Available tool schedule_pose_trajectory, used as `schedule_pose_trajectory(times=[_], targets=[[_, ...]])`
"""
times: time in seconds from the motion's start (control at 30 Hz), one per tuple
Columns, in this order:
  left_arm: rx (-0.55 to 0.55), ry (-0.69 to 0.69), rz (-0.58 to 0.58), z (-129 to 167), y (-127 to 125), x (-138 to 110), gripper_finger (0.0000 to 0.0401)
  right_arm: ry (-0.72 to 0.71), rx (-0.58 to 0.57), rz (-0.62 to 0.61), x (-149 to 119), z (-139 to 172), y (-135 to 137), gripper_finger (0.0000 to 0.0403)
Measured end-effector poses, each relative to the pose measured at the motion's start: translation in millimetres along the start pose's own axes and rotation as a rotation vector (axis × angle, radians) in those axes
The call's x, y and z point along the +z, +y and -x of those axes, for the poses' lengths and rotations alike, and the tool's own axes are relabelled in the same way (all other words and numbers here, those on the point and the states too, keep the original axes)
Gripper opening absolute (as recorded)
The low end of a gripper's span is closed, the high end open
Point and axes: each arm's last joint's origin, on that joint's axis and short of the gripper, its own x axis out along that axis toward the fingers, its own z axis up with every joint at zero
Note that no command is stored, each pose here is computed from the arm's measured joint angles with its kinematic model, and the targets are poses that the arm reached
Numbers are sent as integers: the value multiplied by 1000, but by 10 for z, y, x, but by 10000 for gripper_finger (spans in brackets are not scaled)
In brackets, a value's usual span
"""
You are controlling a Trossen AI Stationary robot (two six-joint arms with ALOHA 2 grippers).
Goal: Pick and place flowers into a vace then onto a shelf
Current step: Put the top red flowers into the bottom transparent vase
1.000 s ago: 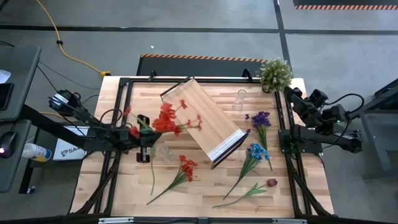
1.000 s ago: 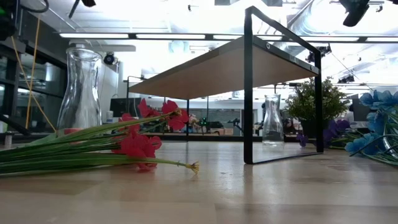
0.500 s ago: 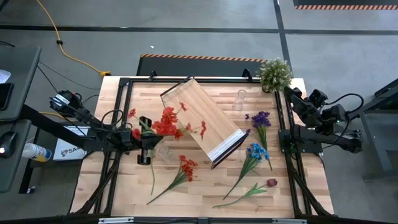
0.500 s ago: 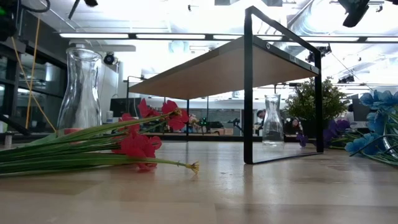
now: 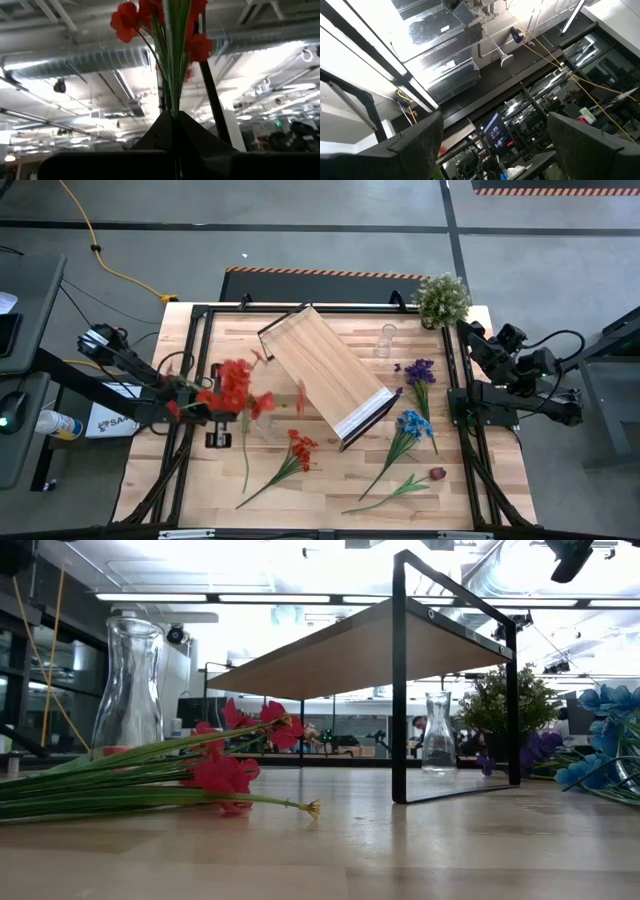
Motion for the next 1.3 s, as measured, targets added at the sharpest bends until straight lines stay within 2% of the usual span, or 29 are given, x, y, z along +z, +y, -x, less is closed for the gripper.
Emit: schedule_pose_trajectory(times=[0.13, 0.43, 0.83, 1.13, 1.3], targets=[[16, -44, -28, 44, 77, 112, 43, 0, 1, -13, 0, 0, 0, 344], [50, -77, -28, 402, 280, 219, 43, -13, -11, -17, 7, 0, -1, 344], [37, -153, -15, 843, 454, 255, 43, -35, -53, -9, 10, 1, -15, 344], [25, -75, 16, 921, 433, 143, 43, -33, -82, 15, 0, 1, -30, 344], [-16, -38, 29, 910, 388, 82, 43, -21, -90, 18, -12, 2, -38, 344]])
